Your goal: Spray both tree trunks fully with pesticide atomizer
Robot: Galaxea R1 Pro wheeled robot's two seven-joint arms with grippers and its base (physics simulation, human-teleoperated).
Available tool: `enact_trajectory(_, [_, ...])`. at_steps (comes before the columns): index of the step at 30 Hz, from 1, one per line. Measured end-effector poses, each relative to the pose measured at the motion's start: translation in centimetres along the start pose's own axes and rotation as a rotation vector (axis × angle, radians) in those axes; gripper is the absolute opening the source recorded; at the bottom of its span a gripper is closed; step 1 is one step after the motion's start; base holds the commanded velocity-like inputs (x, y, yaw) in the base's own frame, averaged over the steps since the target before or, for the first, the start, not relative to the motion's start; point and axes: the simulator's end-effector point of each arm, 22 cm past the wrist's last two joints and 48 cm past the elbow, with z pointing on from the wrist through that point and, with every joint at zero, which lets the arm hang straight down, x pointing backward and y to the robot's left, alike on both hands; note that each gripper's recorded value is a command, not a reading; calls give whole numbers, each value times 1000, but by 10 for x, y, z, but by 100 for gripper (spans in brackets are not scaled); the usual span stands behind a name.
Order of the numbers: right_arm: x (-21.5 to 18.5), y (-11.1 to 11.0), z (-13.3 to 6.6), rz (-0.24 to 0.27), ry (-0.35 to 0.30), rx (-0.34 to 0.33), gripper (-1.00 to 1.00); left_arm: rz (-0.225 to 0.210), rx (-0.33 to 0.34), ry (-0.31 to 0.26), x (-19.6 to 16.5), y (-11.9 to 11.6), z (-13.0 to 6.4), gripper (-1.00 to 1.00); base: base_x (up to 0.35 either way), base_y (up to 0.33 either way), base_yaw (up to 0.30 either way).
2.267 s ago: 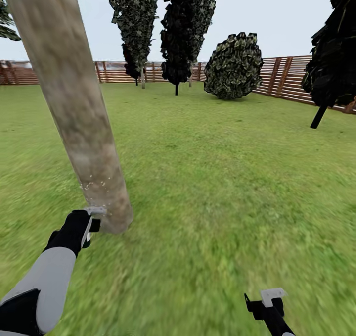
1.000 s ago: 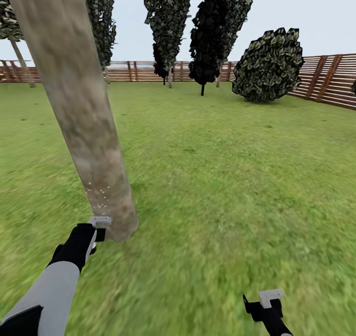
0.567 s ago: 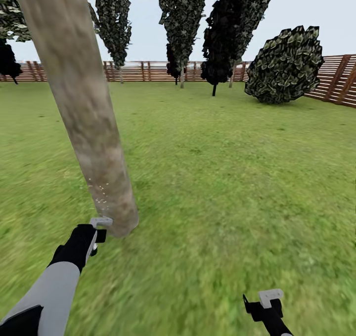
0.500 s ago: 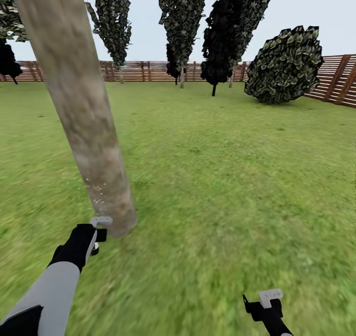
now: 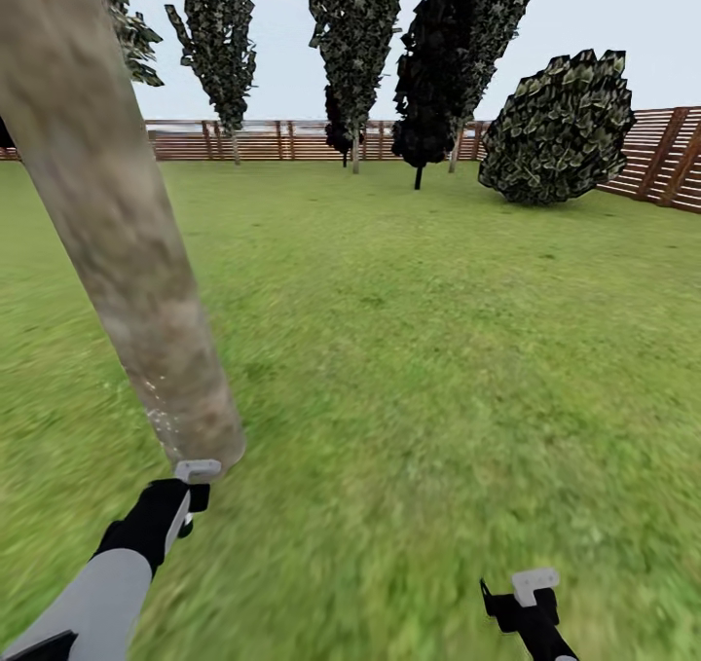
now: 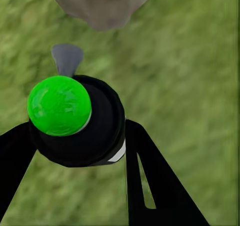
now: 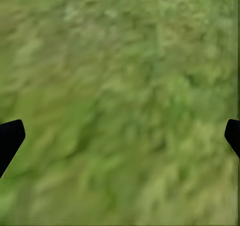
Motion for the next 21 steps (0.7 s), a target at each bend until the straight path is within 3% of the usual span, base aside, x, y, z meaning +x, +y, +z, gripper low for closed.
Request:
enact_trajectory(4, [0,1,0,0,0,-1,100,-33,-22,25,18,9,3,-100,233,-200,65])
enact_trajectory(6, [0,1,0,1,0,-2,100,-43,-35,-44,5,13,3,-100,233,-200,265])
enact_trajectory(8, [0,1,0,1,0,-2,100,-46,-40,-62,2,12,3,-100,233,-200,275])
enact_trajectory(17, [0,1,0,1,0,-2,100,-52,-76,-60,4,17,2,-100,228,-202,277])
enact_trajectory(21, [0,1,0,1,0,-2,100,-55,-74,-59,4,16,2,-100,-21,-254,277])
